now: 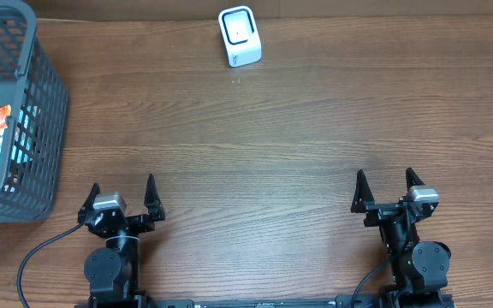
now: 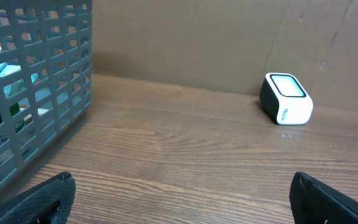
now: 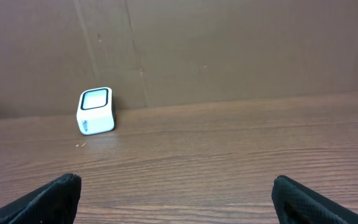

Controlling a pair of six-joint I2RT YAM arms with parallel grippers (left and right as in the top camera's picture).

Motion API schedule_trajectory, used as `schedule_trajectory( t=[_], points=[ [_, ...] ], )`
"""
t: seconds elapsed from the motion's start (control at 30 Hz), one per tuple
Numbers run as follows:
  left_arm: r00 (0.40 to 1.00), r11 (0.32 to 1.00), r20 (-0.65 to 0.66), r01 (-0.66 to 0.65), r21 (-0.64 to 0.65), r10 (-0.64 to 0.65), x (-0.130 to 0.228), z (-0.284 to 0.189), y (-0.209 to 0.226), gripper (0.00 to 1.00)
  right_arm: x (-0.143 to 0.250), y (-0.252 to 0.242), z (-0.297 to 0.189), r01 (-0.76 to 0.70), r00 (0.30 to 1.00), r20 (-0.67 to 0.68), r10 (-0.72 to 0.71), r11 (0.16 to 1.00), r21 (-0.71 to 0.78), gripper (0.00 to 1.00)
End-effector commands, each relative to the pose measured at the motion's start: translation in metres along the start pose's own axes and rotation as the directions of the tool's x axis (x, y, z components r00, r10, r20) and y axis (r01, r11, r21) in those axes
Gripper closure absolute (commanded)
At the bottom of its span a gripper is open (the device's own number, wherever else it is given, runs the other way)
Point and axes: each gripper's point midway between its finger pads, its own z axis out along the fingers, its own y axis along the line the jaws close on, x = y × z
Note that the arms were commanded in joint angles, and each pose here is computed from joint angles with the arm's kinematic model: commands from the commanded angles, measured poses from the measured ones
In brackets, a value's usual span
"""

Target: Scan the item barcode

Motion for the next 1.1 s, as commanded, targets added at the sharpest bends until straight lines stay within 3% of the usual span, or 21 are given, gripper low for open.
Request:
schedule_trajectory(
  t=[0.0, 1.07],
  points=[
    [1.000, 1.000, 0.007, -0.014, 0.005, 0.014, -0.0009, -0.0003, -0.0011, 0.00, 0.0024, -0.0009, 0.0001, 0.004, 1.000, 0.001, -0.004, 1.000, 0.003, 0.00],
    [0.999, 0.999, 0.005, 0.038, 0.012, -0.038, -0.0006, -0.0003, -0.0023, 0.00, 0.0024, -0.0009, 0.0001, 0.004, 1.000, 0.001, -0.004, 1.000, 0.003, 0.00]
  ],
)
